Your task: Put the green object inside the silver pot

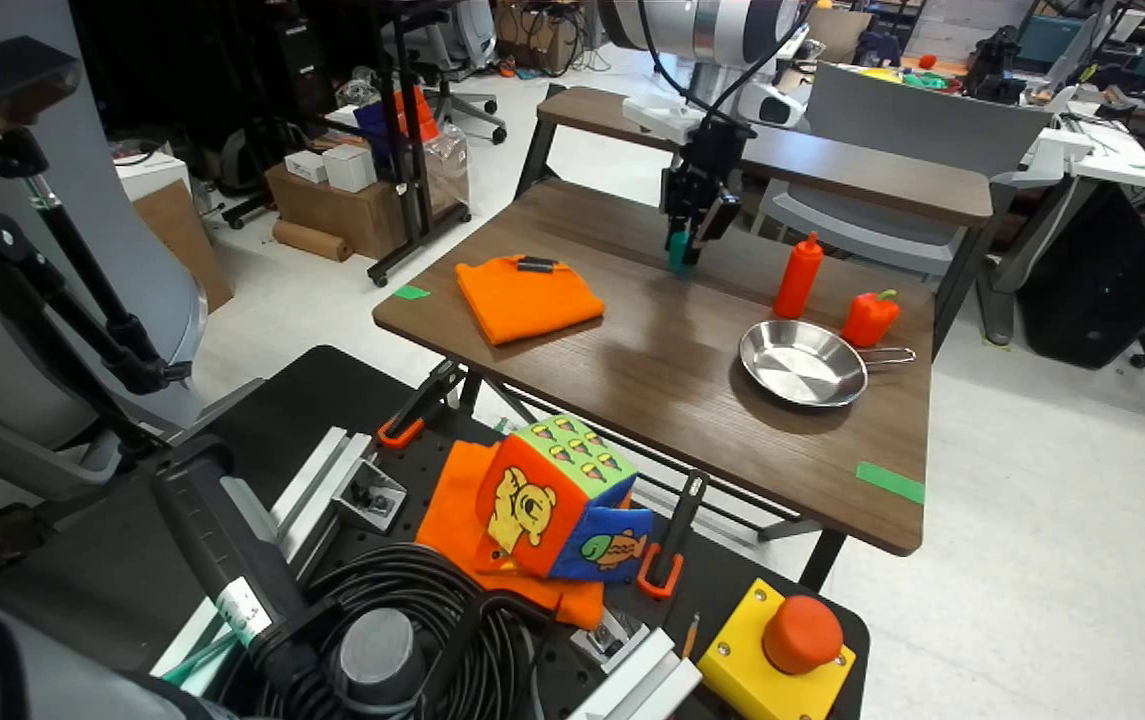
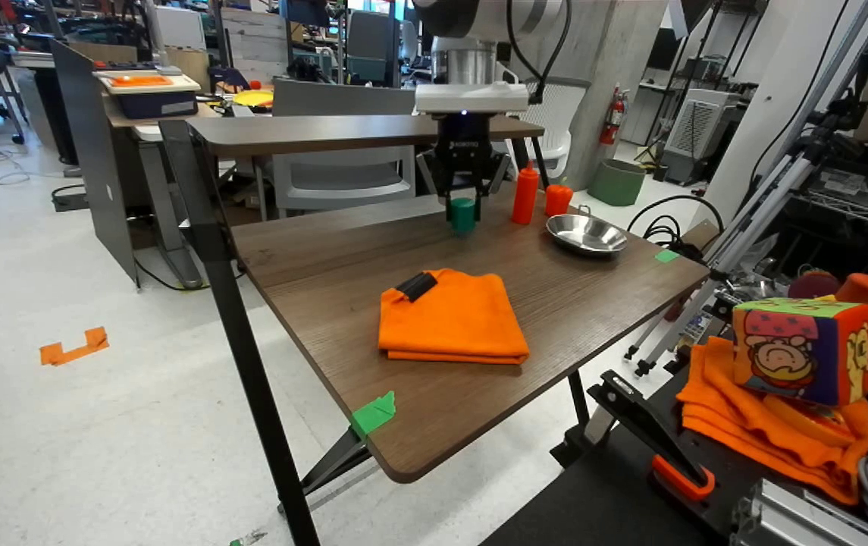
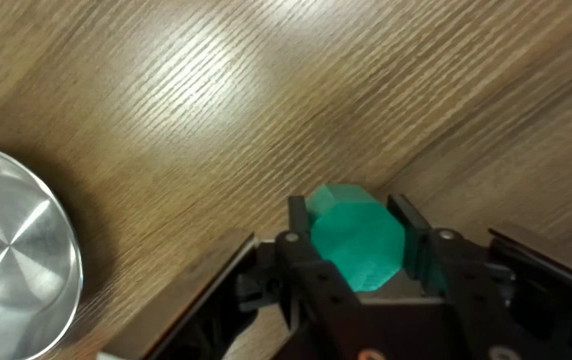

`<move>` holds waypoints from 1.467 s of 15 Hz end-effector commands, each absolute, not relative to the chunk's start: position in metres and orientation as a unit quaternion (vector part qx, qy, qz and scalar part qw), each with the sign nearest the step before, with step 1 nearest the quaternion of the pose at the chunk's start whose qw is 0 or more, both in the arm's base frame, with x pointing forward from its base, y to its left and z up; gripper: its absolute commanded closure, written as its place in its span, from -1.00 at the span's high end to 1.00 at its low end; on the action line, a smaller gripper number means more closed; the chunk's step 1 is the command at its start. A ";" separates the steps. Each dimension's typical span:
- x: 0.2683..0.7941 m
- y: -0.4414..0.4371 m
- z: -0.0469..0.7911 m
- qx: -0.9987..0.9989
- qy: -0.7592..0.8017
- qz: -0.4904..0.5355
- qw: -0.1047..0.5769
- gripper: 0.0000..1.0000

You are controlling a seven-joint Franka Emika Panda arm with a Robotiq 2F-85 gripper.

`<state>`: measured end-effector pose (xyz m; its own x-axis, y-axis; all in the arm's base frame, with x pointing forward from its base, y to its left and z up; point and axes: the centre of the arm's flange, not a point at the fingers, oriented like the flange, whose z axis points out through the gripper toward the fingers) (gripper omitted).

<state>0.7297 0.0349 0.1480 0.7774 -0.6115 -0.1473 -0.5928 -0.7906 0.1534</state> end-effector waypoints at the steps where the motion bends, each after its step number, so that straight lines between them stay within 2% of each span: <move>1: 0.681 0.030 0.193 0.943 -0.321 -0.089 0.010 -0.65; 7: 0.628 -0.008 0.222 0.930 -0.359 -0.081 -0.010 -0.65; 12: 0.595 -0.092 0.213 0.892 -0.438 -0.104 -0.039 -0.65; 17: 0.588 -0.190 0.207 0.854 -0.508 -0.104 -0.035 -0.65; 22: 0.595 -0.208 0.190 0.849 -0.518 -0.105 -0.006 -0.65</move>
<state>0.5792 -0.2136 0.2040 0.4350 -0.8772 -0.2031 -0.8856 -0.4576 0.0797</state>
